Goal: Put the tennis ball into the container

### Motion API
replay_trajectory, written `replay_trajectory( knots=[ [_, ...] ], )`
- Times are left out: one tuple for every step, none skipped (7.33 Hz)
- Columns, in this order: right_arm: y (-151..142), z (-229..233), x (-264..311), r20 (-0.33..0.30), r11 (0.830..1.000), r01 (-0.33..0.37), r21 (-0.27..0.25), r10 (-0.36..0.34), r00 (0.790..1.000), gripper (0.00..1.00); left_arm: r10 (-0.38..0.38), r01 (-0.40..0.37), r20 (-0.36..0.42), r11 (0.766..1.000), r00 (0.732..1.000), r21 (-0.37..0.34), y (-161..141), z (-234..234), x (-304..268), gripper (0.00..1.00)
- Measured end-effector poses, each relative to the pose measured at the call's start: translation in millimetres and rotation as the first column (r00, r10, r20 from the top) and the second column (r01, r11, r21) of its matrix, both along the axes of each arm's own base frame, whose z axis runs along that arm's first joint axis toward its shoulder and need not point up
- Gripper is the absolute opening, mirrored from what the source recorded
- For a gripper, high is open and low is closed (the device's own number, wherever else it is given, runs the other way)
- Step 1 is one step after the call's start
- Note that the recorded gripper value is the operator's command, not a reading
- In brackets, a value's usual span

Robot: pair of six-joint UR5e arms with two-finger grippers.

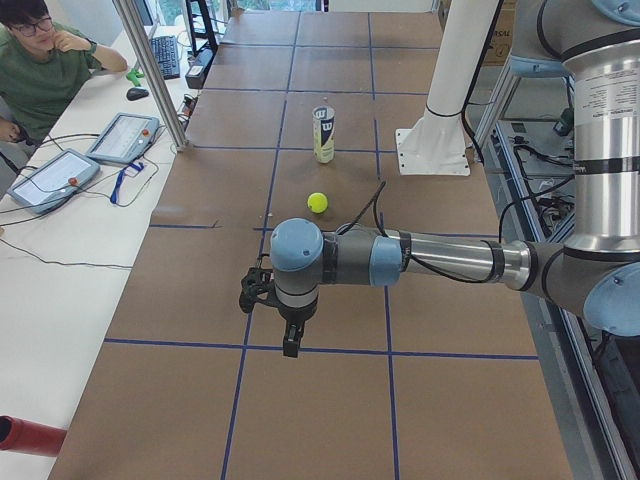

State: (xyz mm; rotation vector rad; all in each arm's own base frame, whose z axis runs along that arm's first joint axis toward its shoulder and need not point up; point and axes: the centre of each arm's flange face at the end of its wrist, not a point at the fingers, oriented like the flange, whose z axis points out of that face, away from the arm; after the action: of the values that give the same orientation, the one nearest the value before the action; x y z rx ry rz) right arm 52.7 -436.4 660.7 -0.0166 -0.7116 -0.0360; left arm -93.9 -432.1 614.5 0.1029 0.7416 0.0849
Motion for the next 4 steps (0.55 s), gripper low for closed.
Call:
replay_trajectory(
  knots=[
    [0,0,0,0.0,1.0,0.0,0.0,0.0,1.0,1.0,0.005,-0.005,0.001,1.0,1.0,0.008,0,-2,0,1.0],
    [0,0,0,0.0,1.0,0.0,-0.001,0.0,1.0,1.0,0.014,-0.014,0.003,1.0,1.0,0.024,-1,-4,0,1.0],
    [0,1,0,0.0,1.0,0.0,-0.001,0.0,1.0,1.0,0.02,-0.02,0.005,0.999,1.0,0.037,-3,-8,0,1.0],
    [1,0,0,0.0,1.0,0.0,-0.001,0.0,1.0,1.0,0.021,-0.022,0.01,0.998,1.0,0.054,-8,-15,-1,1.0]
  ],
)
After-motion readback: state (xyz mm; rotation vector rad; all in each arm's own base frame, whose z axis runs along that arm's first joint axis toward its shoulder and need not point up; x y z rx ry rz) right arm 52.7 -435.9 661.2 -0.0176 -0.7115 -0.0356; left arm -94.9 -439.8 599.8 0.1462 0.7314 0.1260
